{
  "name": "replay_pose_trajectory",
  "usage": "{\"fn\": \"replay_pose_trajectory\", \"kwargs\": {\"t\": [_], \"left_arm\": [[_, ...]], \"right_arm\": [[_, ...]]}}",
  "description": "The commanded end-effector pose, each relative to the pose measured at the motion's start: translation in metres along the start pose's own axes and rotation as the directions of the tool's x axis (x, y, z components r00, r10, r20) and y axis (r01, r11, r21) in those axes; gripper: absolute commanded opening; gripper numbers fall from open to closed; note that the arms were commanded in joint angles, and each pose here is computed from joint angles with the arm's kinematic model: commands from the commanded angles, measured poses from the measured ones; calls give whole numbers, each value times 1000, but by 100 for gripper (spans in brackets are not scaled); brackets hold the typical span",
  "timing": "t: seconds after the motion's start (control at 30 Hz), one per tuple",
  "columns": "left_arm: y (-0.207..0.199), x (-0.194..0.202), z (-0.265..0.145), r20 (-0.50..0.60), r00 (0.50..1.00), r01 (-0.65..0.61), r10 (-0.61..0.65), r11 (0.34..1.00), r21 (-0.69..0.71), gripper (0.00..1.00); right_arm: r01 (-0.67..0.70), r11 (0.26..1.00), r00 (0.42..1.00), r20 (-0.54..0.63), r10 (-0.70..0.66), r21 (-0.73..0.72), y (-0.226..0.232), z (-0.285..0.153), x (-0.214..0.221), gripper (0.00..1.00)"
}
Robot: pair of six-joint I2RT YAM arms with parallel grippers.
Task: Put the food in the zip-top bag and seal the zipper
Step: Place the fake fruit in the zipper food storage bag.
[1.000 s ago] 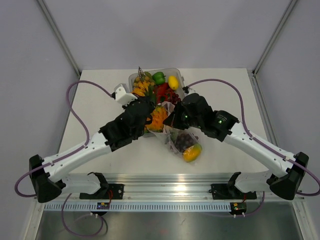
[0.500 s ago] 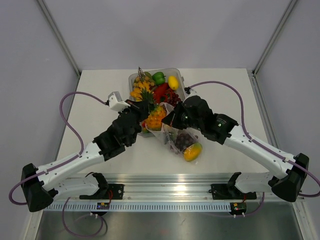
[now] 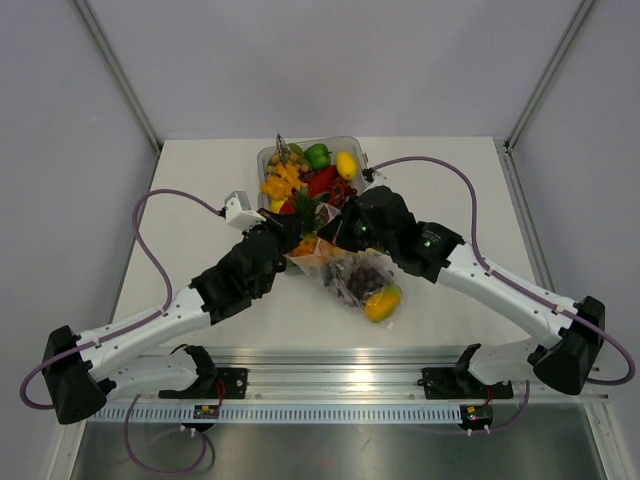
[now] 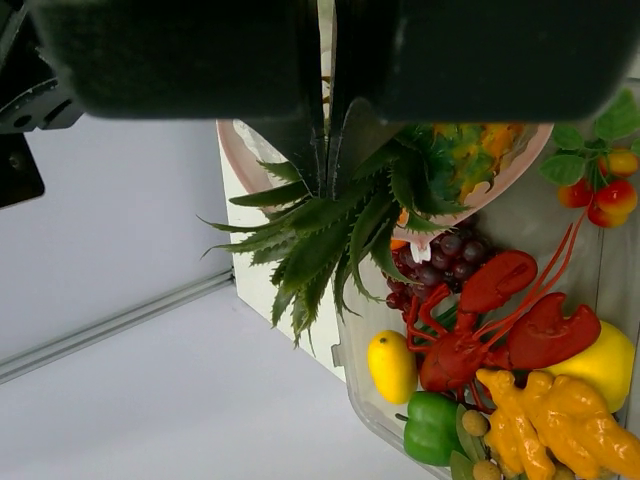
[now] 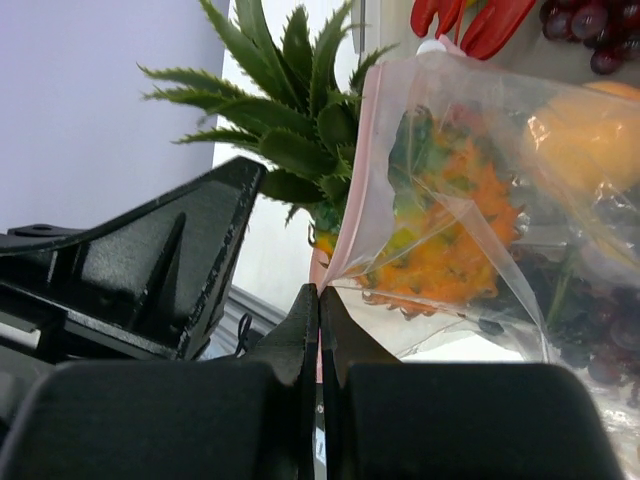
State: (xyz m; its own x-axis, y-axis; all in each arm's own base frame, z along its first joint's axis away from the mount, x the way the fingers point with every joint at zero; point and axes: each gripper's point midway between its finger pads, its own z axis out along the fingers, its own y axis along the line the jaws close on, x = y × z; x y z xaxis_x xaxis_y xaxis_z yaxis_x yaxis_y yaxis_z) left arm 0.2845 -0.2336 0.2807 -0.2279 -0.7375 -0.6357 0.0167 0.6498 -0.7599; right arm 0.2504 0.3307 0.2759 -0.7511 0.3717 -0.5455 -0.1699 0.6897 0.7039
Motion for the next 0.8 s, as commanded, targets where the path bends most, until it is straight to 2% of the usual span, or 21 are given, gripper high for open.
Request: {"fn": "replay_pose_trajectory", "kwargs": {"t": [0.0, 0.07, 0.27, 0.47, 0.5, 0.57, 0.67, 0.7, 0.73, 0.77], "left_arm": [[-19, -17, -3, 26, 999, 46, -47, 998, 39, 0], [-19, -15, -3, 17, 999, 40, -41, 998, 39, 0], [-57, -11, -1, -55, 998, 2, 5, 993, 122, 0], [-84, 23, -9, -217, 973, -17, 77, 965, 263, 0], [-81, 28, -9, -236, 967, -31, 95, 965, 261, 14], [-80, 32, -14, -269, 956, -42, 121, 958, 283, 21], [-88, 21, -21, -244, 951, -97, 188, 935, 341, 46], [-85, 20, -22, -245, 946, -123, 211, 935, 333, 57], [-84, 17, -23, -235, 941, -157, 243, 929, 334, 83], [-78, 17, -24, -242, 933, -183, 266, 930, 319, 90]], "right_arm": [[36, 993, 987, 162, -17, -115, 49, -21, -49, 0], [52, 994, 979, 202, -31, -99, 50, -29, -60, 0], [69, 993, 955, 294, -39, -92, 50, -53, -80, 0], [32, 997, 961, 276, -13, -64, 29, -50, -67, 0], [28, 998, 961, 276, -10, -64, 27, -51, -66, 0], [21, 997, 963, 271, -1, -72, 26, -53, -63, 0], [19, 999, 958, 285, -4, -51, 17, -57, -63, 0], [18, 999, 957, 290, -3, -51, 16, -59, -65, 0], [19, 999, 956, 295, -4, -49, 16, -61, -65, 0], [21, 998, 954, 298, -5, -53, 17, -63, -66, 0]]}}
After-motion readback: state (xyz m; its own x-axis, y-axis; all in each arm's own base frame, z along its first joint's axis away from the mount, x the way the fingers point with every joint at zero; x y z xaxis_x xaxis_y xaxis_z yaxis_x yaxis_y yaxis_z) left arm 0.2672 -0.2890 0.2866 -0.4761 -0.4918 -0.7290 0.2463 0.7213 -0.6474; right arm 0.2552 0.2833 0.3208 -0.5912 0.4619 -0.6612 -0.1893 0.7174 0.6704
